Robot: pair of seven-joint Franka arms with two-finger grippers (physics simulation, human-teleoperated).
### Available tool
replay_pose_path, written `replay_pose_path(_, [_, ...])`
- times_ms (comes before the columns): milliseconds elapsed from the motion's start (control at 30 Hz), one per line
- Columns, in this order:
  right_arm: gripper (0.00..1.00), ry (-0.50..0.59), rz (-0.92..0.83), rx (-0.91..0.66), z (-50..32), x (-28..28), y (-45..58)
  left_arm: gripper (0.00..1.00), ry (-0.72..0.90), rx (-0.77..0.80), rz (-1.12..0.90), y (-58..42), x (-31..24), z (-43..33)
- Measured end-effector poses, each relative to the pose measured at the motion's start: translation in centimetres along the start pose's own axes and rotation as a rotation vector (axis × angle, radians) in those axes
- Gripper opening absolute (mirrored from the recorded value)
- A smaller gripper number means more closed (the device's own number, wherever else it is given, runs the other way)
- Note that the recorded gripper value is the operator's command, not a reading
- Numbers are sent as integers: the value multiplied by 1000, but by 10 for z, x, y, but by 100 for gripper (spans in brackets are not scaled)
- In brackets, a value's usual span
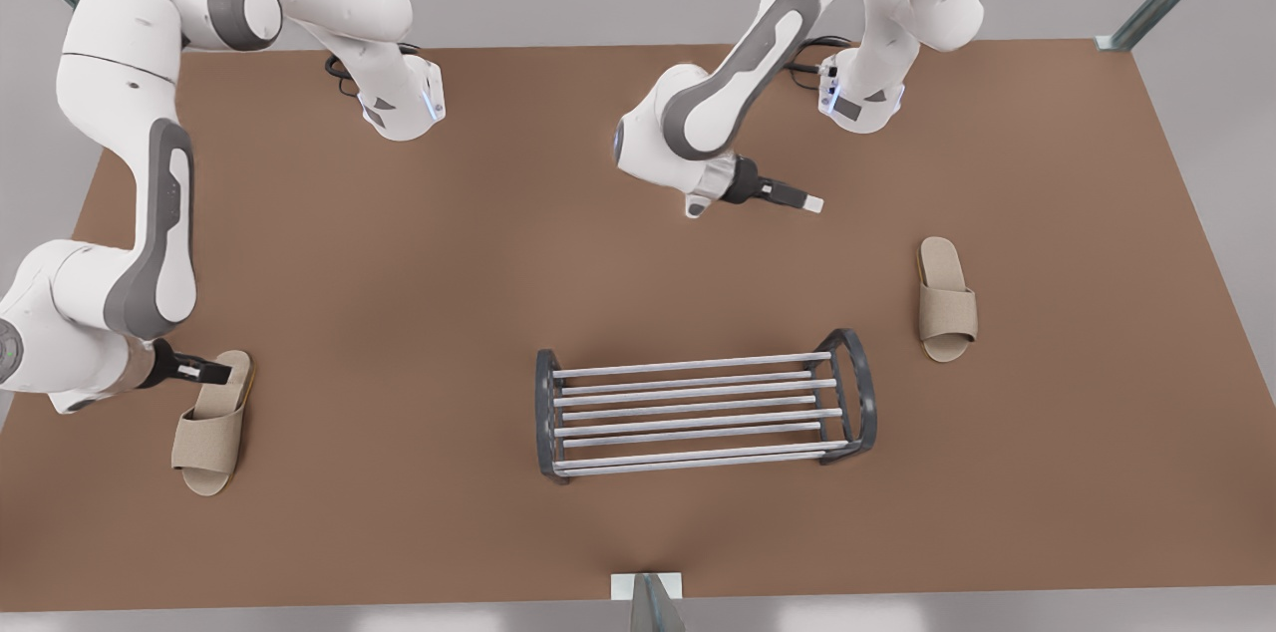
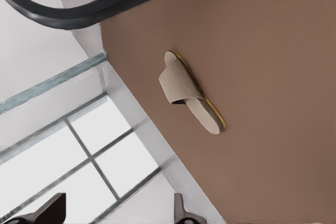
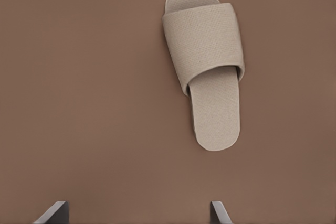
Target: Place the right shoe on the shoe rack with the right arm, and place the left shoe on the shoe rack with the left arm
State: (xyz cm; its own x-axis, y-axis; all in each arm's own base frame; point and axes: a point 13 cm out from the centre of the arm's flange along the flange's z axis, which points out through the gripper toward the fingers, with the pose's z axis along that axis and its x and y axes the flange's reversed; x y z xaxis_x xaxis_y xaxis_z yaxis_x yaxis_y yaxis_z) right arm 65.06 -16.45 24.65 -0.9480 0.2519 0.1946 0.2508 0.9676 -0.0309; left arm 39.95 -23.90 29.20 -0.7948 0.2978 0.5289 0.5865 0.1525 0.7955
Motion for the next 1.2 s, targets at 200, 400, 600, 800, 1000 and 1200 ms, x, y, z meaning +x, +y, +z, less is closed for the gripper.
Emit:
replay_pose_path(200, [100,-4,-53,-35,47,-19,-51,100,-183,1,-267,-79,7,145])
replay_pose_path(400, [100,-45,-182,-65,94,-44,-66,100,-479,294,-804,-80,-59,173])
replay_pose_path(600, [100,-107,-305,-66,120,-69,-72,100,-591,503,-1042,-96,-64,262])
replay_pose_path(800, [100,-177,-392,-46,130,-90,-79,100,-628,721,-1141,-132,-64,260])
replay_pose_path(1000, [100,-219,-449,-33,151,-107,-85,100,-511,794,-1353,-120,-57,325])
replay_pose_path(1200, [100,-250,-492,-17,154,-115,-89,100,-477,821,-1476,-111,-75,343])
